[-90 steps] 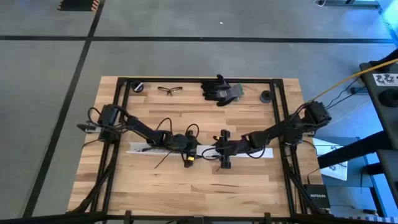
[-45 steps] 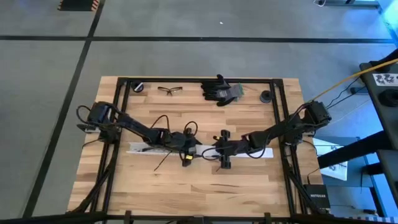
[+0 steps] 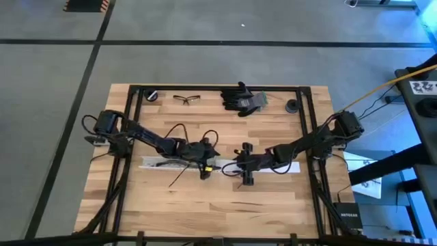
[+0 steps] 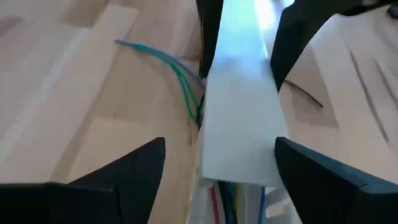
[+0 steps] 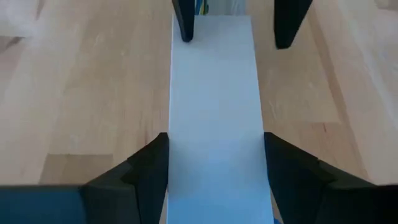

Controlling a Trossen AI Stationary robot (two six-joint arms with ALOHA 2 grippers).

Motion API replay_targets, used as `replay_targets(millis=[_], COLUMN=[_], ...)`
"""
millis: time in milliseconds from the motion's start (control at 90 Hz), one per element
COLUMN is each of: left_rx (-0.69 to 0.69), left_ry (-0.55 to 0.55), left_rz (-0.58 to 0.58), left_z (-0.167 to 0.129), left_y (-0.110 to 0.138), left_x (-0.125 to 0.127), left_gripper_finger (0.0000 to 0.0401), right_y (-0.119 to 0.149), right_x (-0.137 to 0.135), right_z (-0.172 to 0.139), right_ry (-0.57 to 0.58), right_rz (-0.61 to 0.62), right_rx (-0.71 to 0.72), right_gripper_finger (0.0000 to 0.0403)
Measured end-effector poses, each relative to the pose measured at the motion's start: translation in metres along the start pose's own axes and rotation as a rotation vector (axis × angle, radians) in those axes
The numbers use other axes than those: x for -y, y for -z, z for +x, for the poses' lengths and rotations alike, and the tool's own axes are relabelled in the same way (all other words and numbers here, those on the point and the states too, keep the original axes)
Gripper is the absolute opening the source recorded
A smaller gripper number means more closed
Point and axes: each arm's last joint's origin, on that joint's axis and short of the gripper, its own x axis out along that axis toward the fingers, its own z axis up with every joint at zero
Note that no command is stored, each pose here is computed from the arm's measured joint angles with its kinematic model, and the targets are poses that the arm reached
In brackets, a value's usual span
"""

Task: Ziptie cables
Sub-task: Close the white cable duct

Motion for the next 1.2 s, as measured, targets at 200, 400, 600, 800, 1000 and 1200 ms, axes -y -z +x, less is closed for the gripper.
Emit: replay_targets(millis=[200, 400, 600, 800, 1000, 1200], left_rx=[-0.053, -0.111, -0.145, -0.180, -0.192, -0.198], left_ry=[-0.009, -0.023, -0.019, -0.022, -0.028, -0.028], left_rz=[-0.009, -0.018, -0.042, -0.061, -0.131, -0.175], left_z=[-0.004, -0.005, -0.006, -0.008, -0.009, -0.009], left_y=[0.004, 0.009, 0.012, 0.016, 0.017, 0.017], left_x=[0.001, 0.000, 0.001, 0.006, 0.007, 0.007], left_gripper_finger=[0.0285, 0.0285, 0.0285, 0.0285, 0.0285, 0.0285], right_y=[-0.011, -0.025, -0.031, -0.034, -0.033, -0.030], right_x=[-0.002, -0.001, -0.003, -0.005, -0.005, -0.003], right_z=[0.000, 0.000, 0.011, 0.016, 0.016, 0.016], right_ry=[0.002, -0.005, -0.020, -0.018, -0.015, 0.029], right_rz=[-0.020, 0.001, -0.014, -0.023, -0.034, -0.029], right_rx=[0.023, 0.084, 0.145, 0.118, 0.115, 0.084], right_gripper_finger=[0.0210, 0.0203, 0.0178, 0.0151, 0.0153, 0.0163])
